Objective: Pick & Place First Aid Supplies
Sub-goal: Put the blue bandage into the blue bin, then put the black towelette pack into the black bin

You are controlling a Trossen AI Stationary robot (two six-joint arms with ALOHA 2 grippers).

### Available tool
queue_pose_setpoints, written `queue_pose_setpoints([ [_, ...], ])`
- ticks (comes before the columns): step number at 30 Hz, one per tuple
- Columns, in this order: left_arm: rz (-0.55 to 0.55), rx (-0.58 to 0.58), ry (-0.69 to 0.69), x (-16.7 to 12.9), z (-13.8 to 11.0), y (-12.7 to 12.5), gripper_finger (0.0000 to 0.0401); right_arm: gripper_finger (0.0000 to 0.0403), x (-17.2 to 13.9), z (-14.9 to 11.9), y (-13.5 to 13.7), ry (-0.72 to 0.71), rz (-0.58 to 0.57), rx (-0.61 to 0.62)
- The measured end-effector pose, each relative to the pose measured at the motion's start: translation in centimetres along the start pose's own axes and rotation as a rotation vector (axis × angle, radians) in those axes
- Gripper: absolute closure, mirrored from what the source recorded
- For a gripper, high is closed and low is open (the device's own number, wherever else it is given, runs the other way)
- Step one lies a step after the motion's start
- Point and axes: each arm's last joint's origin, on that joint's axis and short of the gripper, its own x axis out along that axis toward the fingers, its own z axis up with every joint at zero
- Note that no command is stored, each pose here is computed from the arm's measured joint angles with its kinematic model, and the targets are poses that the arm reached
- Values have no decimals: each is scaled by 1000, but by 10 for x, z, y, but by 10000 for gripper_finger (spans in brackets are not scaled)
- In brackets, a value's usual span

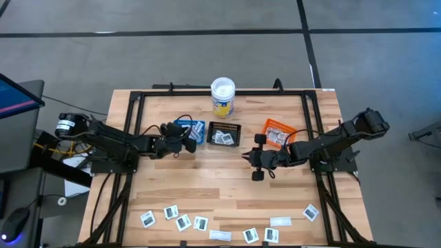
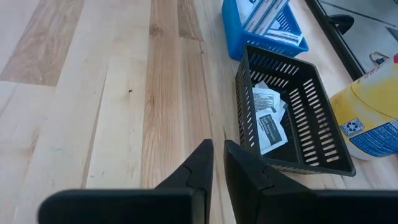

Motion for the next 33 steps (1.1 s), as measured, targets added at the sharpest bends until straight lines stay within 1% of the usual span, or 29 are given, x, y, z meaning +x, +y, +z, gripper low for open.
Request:
queue_pose_setpoints([
  [3,15,46,-17,-1,2,1,306,372,0,0,0,0,0,0],
  [9,-35,75,-55,-14,13,0,304,374,-1,0,1,-1,5,-1],
  [14,-122,22,-91,-31,23,-3,304,373,-3,0,6,-8,21,36],
  [18,-165,17,-91,-39,23,-6,304,367,-6,1,13,-16,41,-2],
  [22,-172,25,-80,-39,20,-9,304,347,-15,7,25,-4,84,-68],
  [25,-176,3,-64,-38,15,-11,304,330,-26,10,38,54,119,-151],
  [28,-207,14,-30,-37,10,-14,304,314,-39,12,49,134,162,-182],
  [31,-232,29,-2,-36,7,-16,304,302,-56,8,55,299,222,-185],
  [33,-235,29,0,-35,6,-16,304,295,-69,5,57,467,313,-126],
])
